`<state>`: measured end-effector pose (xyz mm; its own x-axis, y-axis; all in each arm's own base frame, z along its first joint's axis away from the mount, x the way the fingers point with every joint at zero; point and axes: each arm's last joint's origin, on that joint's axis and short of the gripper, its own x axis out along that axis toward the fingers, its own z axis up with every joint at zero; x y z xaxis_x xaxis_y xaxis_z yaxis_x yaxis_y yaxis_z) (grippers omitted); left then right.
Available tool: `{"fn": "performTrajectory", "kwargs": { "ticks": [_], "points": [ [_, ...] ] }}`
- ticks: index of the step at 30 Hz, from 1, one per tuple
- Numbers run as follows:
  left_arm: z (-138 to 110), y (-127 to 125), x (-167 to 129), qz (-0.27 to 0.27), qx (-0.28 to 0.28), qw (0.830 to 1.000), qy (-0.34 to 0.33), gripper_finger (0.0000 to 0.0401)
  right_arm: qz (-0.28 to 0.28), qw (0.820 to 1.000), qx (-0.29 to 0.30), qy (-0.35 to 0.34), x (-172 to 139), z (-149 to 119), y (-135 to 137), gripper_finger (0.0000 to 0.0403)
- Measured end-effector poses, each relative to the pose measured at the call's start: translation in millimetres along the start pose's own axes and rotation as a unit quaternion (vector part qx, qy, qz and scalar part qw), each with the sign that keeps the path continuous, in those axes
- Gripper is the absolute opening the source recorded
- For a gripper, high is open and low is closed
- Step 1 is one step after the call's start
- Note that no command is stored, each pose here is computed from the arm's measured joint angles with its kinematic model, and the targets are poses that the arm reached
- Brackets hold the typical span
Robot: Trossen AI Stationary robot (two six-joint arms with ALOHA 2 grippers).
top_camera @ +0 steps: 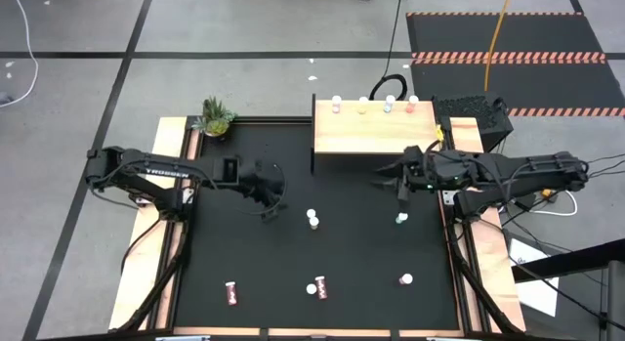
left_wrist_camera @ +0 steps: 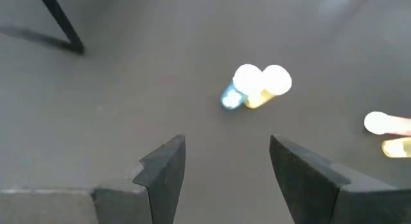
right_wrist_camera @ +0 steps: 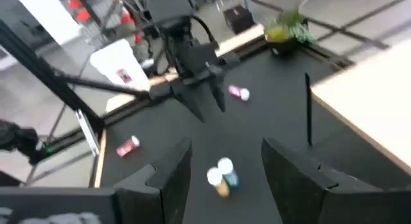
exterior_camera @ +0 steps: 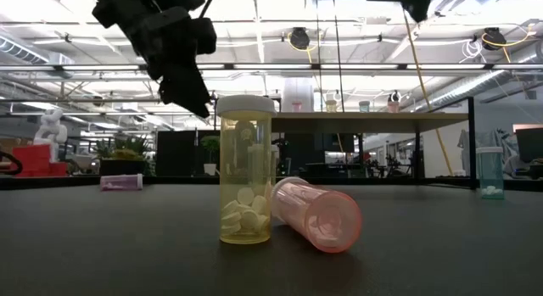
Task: Pick and place medicine bottles onto shelf by color
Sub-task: Put the top left violet pill bottle on the shelf aligned with the other violet pill bottle
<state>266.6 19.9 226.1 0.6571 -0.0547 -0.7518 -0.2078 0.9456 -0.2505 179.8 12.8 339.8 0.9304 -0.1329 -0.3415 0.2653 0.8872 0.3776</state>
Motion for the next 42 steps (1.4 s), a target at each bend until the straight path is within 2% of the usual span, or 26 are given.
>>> {"fn": "performTrajectory", "kwargs": {
  "ticks": [4, 8, 11, 13, 16, 18, 22, 24, 30, 36, 39, 42],
  "points": [
    [-10, 0, 0, 0.011, -0.058, 0.997, 0.05, 0.0225, -0.025, 0.999, 0.023, 0.028, -24, -6, -11, 0.018],
    [-24, 12, -4, 0.053, -0.162, 0.978, 0.122, 0.0225, -0.059, 0.994, 0.09, 0.029, -51, -11, -25, 0.018],
    [-29, 17, -7, 0.07, -0.178, 0.97, 0.151, 0.0225, -0.096, 0.985, 0.14, 0.038, -65, -18, -34, 0.018],
    [-29, 18, -7, 0.077, -0.173, 0.97, 0.151, 0.0225, -0.12, 0.978, 0.16, 0.064, -70, -25, -39, 0.018],
    [-27, 16, -6, 0.073, -0.169, 0.973, 0.138, 0.0225, -0.158, 0.962, 0.175, 0.138, -66, -38, -43, 0.018],
    [-27, 15, -6, 0.075, -0.187, 0.97, 0.136, 0.0225, -0.17, 0.946, 0.178, 0.21, -62, -50, -46, 0.018],
    [-38, 17, -10, 0.117, -0.263, 0.94, 0.183, 0.0225, -0.189, 0.905, 0.199, 0.326, -57, -71, -50, 0.018],
    [-44, 16, -13, 0.14, -0.261, 0.933, 0.204, 0.0225, -0.19, 0.899, 0.2, 0.341, -52, -79, -53, 0.018],
    [-46, 3, -11, 0.137, -0.242, 0.939, 0.201, 0.0225, -0.124, 0.917, 0.172, 0.339, -23, -100, -55, 0.0185],
    [-55, -18, -10, 0.122, -0.205, 0.946, 0.219, 0.0225, -0.126, 0.918, 0.156, 0.344, -5, -106, -54, 0.02],
    [-59, -23, -16, 0.121, -0.177, 0.949, 0.231, 0.0225, -0.086, 0.937, 0.156, 0.302, 6, -99, -48, 0.0195],
    [-61, -13, -23, 0.163, -0.178, 0.941, 0.239, 0.0225, -0.052, 0.957, 0.144, 0.246, 16, -90, -41, 0.0188]
  ]
}}
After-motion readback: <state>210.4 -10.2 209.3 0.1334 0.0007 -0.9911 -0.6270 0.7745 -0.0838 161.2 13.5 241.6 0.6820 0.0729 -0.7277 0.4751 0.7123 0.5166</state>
